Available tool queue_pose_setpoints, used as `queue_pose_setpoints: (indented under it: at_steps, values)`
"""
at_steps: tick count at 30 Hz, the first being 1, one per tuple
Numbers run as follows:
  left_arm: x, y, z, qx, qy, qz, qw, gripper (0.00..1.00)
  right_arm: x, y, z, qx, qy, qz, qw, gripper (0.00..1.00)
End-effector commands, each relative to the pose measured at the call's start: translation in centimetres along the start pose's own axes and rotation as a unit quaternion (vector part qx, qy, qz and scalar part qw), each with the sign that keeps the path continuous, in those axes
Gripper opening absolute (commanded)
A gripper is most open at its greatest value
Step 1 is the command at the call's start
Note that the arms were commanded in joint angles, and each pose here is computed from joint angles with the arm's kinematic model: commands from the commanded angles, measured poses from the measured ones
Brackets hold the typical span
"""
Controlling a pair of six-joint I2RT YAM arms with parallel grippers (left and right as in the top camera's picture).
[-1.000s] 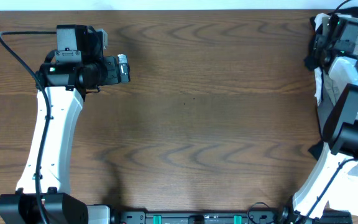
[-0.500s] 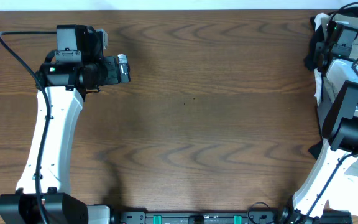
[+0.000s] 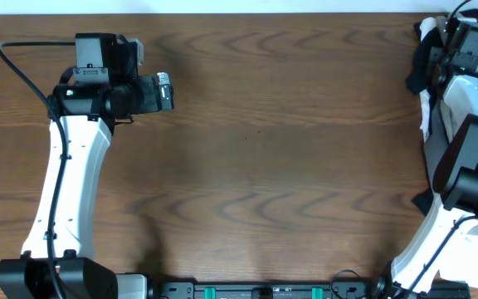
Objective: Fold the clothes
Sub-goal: 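Grasp khaki trousers with right gripper and pull them onto table center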
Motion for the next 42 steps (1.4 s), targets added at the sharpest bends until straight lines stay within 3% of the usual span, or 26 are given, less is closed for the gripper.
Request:
queue_pose_setpoints:
  at_steps: [1,9,17,24,32,36,42]
  values:
    - [-0.5,0.5,-0.1,0.006,0.007,-0.008,1.0,0.98,-4.6,3.5,0.3,-0.015,-0.005,-0.051,0.999,0.01]
    - [-0.5,0.5,-0.1,0.006,0.007,-0.008,1.0,0.98,-8.1,9.6,5.2,-0.114,0.03,-0.084,0.989,0.01]
    - [-0.5,0.5,-0.1,0.006,0.007,-0.008,1.0,0.98,-7.8,17.9,16.6,-0.243,0.09,-0.073,0.963,0.01]
    - [-0.5,0.5,-0.1,0.006,0.007,-0.008,1.0,0.98,-1.2,25.1,29.8,-0.371,0.144,0.005,0.917,0.01]
    - [-0.5,0.5,-0.1,0.006,0.007,-0.008,1.0,0.98,11.3,30.3,42.1,-0.44,0.235,0.1,0.861,0.01]
    - [-0.5,0.5,-0.1,0.006,0.007,-0.008,1.0,0.98,15.2,33.1,45.3,-0.461,0.276,0.106,0.837,0.01]
    - [-0.5,0.5,-0.1,0.006,0.007,-0.008,1.0,0.98,16.5,36.2,46.5,-0.493,0.292,0.109,0.812,0.01]
Point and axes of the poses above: each gripper's point midway between its finger pads, its own y axis back along the fingers, its own z axis along the line the jaws close on, x = y × z, the point moved 2 cm from there along y, back along the fingers, and after that the axes turned 2 degrees about -y, right-handed, at the moved point
